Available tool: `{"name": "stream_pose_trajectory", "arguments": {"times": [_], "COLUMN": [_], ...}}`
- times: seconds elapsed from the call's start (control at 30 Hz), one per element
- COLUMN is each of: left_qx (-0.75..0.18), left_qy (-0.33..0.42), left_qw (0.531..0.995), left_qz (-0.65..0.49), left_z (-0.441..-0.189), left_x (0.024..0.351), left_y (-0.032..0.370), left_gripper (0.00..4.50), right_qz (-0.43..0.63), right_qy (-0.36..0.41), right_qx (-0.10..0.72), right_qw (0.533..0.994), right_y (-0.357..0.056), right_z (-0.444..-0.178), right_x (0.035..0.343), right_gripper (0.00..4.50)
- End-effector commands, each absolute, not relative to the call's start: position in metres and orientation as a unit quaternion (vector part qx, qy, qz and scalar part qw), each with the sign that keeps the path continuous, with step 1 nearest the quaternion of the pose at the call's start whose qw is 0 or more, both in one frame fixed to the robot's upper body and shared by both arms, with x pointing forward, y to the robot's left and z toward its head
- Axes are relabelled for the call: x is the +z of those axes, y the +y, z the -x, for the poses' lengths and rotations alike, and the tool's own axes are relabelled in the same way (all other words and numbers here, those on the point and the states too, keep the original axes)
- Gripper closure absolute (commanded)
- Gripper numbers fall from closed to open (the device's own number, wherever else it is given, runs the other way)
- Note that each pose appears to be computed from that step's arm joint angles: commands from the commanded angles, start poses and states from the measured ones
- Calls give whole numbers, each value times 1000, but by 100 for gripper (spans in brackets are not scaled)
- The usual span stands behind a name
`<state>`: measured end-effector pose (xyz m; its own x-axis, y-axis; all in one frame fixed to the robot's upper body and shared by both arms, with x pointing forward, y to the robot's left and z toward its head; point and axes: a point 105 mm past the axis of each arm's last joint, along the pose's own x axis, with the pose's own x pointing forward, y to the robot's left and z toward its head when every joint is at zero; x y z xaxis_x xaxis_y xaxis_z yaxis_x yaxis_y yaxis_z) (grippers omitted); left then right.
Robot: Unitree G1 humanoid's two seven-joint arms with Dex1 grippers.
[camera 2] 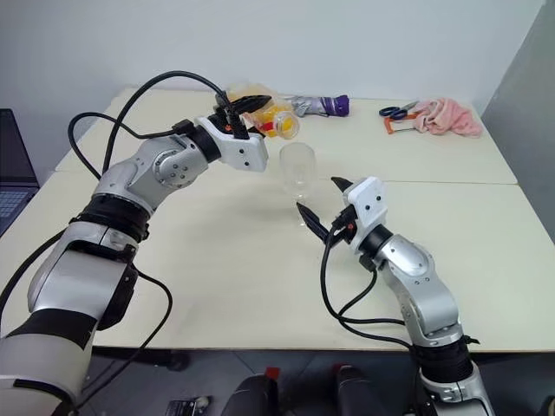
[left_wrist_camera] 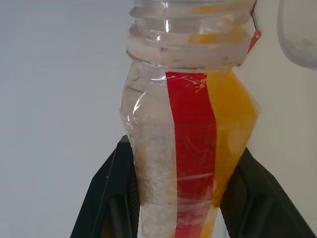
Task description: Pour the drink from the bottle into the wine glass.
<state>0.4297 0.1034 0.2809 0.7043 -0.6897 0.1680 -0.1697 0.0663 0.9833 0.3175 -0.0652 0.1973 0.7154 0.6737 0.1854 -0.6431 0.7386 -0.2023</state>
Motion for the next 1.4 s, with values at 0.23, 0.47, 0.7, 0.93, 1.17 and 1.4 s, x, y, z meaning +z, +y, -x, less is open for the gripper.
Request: {"name": "stream_pose_trajectory", "arguments": {"times": [0.23,0.47,0.7,0.93,1.17,1.4], "left_qx": [-168,-164,-162,-158,-156,-154], "left_qy": [-367,-369,-371,-369,-368,-367], "left_qw": [626,621,619,617,619,619], "left_qz": [-667,-672,-674,-677,-675,-677], "left_z": [-425,-426,-427,-428,-429,-430], "left_x": [308,309,311,312,312,312], "left_y": [101,102,102,103,103,104], "left_gripper": [281,281,281,281,281,281], "right_qz": [65,65,69,72,72,71], "right_qy": [-176,-204,-198,-193,-190,-187], "right_qx": [344,351,356,356,360,368], "right_qw": [920,911,911,911,911,908], "right_y": [-73,-79,-76,-76,-75,-72], "right_z": [-309,-297,-295,-295,-294,-292], "right_x": [210,218,215,212,211,208], "right_gripper": [0,0,0,0,0,0]}}
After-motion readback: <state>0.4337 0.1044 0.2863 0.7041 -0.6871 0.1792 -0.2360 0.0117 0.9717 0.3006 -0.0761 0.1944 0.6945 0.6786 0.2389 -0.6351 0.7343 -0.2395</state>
